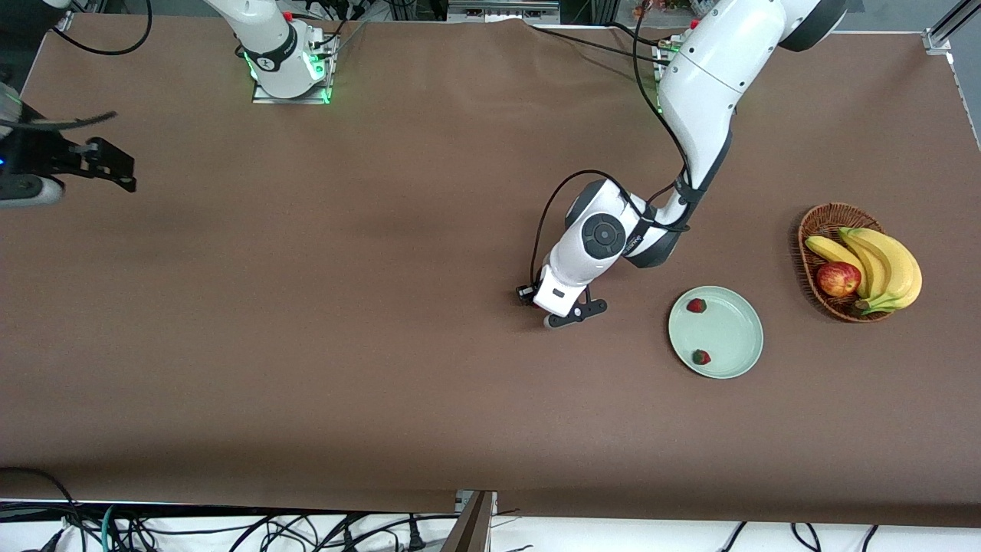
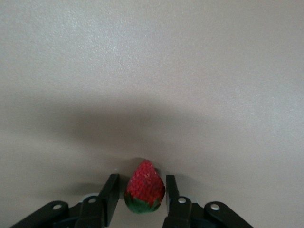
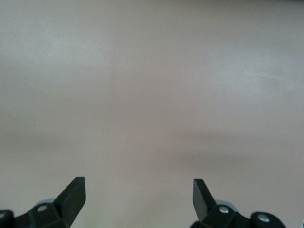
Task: Collect all strawberries into plate
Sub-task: 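Grasp the last strawberry with the left gripper while the right gripper returns to rest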
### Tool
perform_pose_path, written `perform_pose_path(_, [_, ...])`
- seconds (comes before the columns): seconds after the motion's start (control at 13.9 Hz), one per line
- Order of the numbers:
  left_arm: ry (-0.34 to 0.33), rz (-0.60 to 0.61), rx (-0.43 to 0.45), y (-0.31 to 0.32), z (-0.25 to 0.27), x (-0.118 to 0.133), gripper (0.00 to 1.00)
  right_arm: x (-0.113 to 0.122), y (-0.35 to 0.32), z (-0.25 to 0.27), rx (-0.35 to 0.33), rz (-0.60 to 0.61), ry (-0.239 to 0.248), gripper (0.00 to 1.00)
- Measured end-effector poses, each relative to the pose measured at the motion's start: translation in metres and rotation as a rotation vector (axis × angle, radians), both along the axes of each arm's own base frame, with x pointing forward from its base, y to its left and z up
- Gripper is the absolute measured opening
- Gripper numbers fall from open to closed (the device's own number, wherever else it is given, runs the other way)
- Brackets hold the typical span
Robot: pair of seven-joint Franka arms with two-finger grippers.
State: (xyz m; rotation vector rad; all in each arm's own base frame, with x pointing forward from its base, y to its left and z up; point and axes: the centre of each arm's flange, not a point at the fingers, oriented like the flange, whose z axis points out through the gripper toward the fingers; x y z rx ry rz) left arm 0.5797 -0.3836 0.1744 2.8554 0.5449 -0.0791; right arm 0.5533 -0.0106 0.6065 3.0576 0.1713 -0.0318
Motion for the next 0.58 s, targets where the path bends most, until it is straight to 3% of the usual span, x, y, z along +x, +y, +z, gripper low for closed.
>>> perform_pose_path(0.07, [-0.001, 0.0, -0.001, 0.0, 0.001, 0.0, 0.33, 0.0, -0.005, 0.005, 0.001, -0.009, -0.005, 1.0])
perform_pose_path(0.29, [-0.006, 0.024, -0.003, 0.003, 0.004, 0.006, 0.32, -0.001, -0.014, 0.011, 0.014, -0.027, -0.009, 1.0])
perform_pose_path(0.43, [-0.002, 0.048, 0.001, 0.015, 0.019, 0.018, 0.32, -0.004, -0.012, 0.012, 0.02, -0.028, 0.025, 1.0])
perform_pose_path(0.58, [0.055, 0.057, 0.036, 0.036, 0.046, 0.028, 0.32, -0.006, -0.007, 0.013, 0.02, -0.028, 0.052, 1.0])
